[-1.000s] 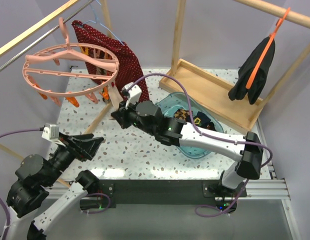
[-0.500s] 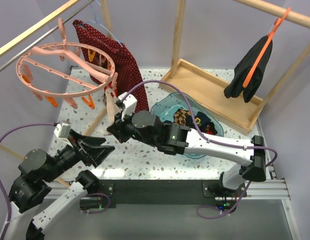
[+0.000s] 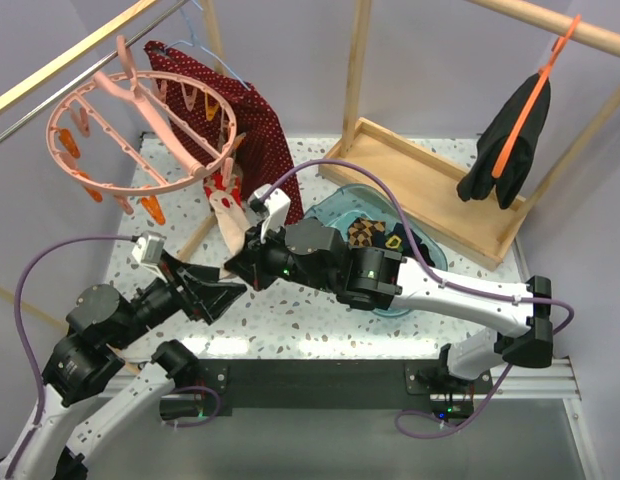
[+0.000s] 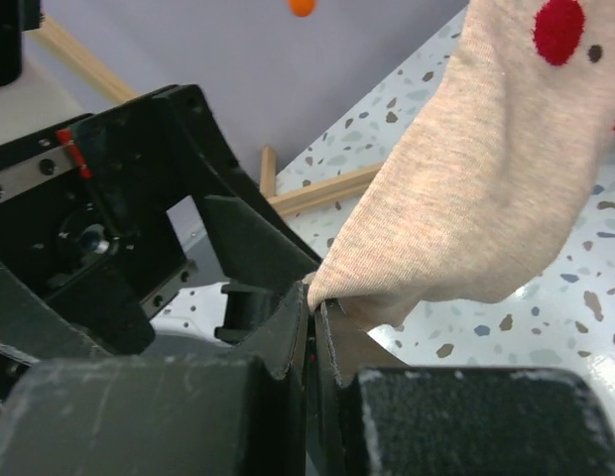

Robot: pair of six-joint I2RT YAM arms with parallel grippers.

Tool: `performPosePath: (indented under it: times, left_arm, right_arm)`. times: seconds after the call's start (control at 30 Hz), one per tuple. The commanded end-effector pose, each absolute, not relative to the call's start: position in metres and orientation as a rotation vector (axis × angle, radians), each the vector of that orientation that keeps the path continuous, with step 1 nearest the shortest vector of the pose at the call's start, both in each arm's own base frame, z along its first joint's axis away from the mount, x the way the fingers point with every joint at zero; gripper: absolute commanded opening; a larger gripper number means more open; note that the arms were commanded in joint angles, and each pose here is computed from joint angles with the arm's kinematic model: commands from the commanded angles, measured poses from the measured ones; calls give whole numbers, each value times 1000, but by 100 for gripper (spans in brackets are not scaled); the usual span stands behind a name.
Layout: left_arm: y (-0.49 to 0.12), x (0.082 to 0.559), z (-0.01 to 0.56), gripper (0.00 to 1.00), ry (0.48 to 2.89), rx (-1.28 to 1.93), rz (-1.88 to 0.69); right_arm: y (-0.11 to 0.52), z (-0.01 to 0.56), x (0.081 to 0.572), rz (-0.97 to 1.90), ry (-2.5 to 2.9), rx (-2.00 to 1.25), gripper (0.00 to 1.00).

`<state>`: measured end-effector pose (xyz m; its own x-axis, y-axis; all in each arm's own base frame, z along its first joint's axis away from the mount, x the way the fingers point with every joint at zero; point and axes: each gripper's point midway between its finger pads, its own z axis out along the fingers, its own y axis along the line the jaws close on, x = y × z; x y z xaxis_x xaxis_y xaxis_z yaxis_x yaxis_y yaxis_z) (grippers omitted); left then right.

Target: Remove the socks clipped to the hanger

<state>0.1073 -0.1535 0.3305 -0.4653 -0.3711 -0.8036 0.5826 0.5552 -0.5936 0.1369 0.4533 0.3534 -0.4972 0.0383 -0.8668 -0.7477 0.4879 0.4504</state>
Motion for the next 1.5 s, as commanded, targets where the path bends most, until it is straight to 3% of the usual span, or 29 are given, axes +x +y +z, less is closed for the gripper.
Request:
performPosePath:
  times: [0.0,0.13,0.23,0.27,0.43,0.47,0.53,0.63,0.67,0.9,1.03,1.23,1.3,1.47]
  left_arm:
    - [-161,114,341,87,1694,184,-1141]
    - [-149,120,340,87,1701,171,-1047]
    - [-148,123,334,77,1727,182,-1007]
    - [-148,124,332,69,1738,183,-1000]
    - [-139,133,327,59,1747,126,-936]
    - [-137,133,329,49,1740,116,-929]
    - [-133,135,329,39,1733,84,-917]
    - [-123,142,325,5,1742,26,-863]
    - [-120,144,325,0,1745,8,-848]
    - [-116,140,322,0,1755,1,-840]
    - [-115,136,323,0,1756,9,-844]
    - [-120,131,328,0,1745,46,-879]
    - [-124,129,329,0,1742,63,-907]
    - [-139,117,337,0,1715,142,-1007]
  right_arm:
    - [452,370,117,1242,1832,-614,0]
    - [453,376,109,1312,1825,-624,0]
    - [454,381,106,1336,1817,-622,0]
    - [454,383,107,1335,1814,-617,0]
    - [455,385,105,1356,1812,-621,0]
    - [456,385,103,1365,1816,-626,0]
    - [458,383,100,1376,1823,-638,0]
    - [460,380,101,1376,1835,-637,1]
    - [460,378,100,1372,1842,-644,6]
    - [458,366,124,1306,1886,-639,31]
    - [440,365,173,1273,1893,-583,45]
    - [432,380,225,1214,1765,-647,80]
    - [435,383,242,1211,1734,-662,85]
    - [446,398,263,1378,1611,-742,86]
